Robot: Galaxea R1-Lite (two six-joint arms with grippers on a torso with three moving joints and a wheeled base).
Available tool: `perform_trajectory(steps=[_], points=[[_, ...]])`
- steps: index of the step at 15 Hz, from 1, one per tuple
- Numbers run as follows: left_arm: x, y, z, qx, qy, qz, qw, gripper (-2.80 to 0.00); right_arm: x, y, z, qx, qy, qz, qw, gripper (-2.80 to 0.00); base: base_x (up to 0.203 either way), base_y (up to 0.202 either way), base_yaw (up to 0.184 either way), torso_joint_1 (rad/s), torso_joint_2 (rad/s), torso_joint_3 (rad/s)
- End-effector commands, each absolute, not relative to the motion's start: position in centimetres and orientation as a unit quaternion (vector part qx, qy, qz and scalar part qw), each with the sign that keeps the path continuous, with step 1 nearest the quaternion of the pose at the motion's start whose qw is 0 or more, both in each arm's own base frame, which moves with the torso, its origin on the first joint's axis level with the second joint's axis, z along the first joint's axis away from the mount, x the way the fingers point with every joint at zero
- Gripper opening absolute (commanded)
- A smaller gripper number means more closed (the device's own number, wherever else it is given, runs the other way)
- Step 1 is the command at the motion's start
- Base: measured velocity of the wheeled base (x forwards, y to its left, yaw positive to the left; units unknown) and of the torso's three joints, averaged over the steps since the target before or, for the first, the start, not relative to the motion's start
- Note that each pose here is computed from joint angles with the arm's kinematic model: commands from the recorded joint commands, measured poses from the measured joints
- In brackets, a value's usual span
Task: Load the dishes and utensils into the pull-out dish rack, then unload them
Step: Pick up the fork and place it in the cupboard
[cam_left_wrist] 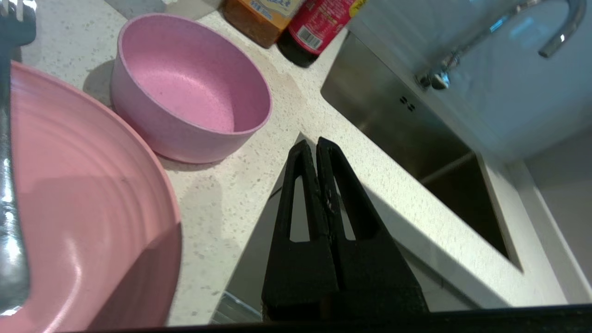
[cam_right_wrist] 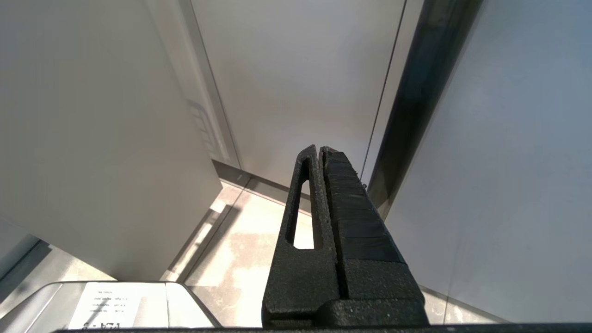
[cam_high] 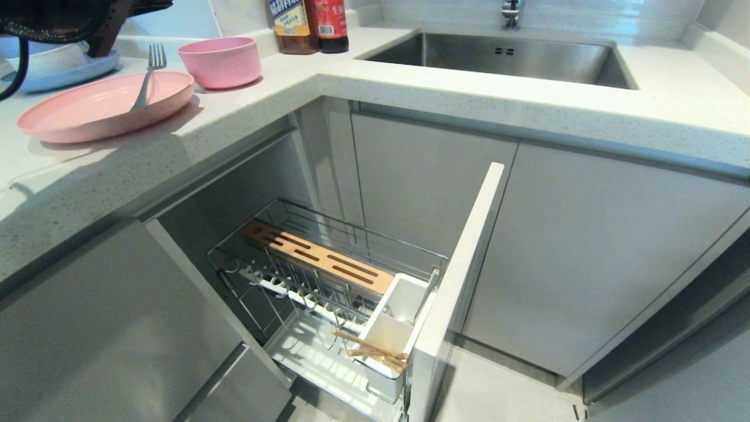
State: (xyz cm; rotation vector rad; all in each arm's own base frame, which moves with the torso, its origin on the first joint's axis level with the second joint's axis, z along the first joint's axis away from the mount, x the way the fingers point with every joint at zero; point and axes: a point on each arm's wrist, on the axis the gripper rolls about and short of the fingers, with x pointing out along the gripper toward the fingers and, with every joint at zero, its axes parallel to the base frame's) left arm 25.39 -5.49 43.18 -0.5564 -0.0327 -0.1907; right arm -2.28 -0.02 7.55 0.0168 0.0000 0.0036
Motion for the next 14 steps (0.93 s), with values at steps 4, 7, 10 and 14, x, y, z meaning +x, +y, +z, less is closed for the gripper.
perform_trajectory(steps=[4, 7, 10, 14], points=[[24.1, -3.7, 44.3, -0.279, -0.062, -0.023, 0.958, -2.8, -2.3, 0.0, 7.5, 0.008, 0.001, 0.002, 1.0, -2.8, 0.0, 0.0, 0.0, 0.0, 0.0, 0.0], [22.9, 0.3, 45.0, -0.234, -0.094, 0.052, 0.966, -2.8, -2.3, 0.0, 7.5, 0.008, 0.001, 0.002, 1.0, -2.8, 0.0, 0.0, 0.0, 0.0, 0.0, 0.0], [21.4, 5.1, 45.5, -0.2, -0.113, 0.093, 0.969, -2.8, -2.3, 0.0, 7.5, 0.008, 0.001, 0.002, 1.0, -2.8, 0.0, 0.0, 0.0, 0.0, 0.0, 0.0], [21.5, 6.9, 44.2, -0.134, -0.039, 0.037, 0.989, -2.8, -2.3, 0.0, 7.5, 0.008, 0.001, 0.002, 1.0, -2.8, 0.0, 0.0, 0.0, 0.0, 0.0, 0.0]])
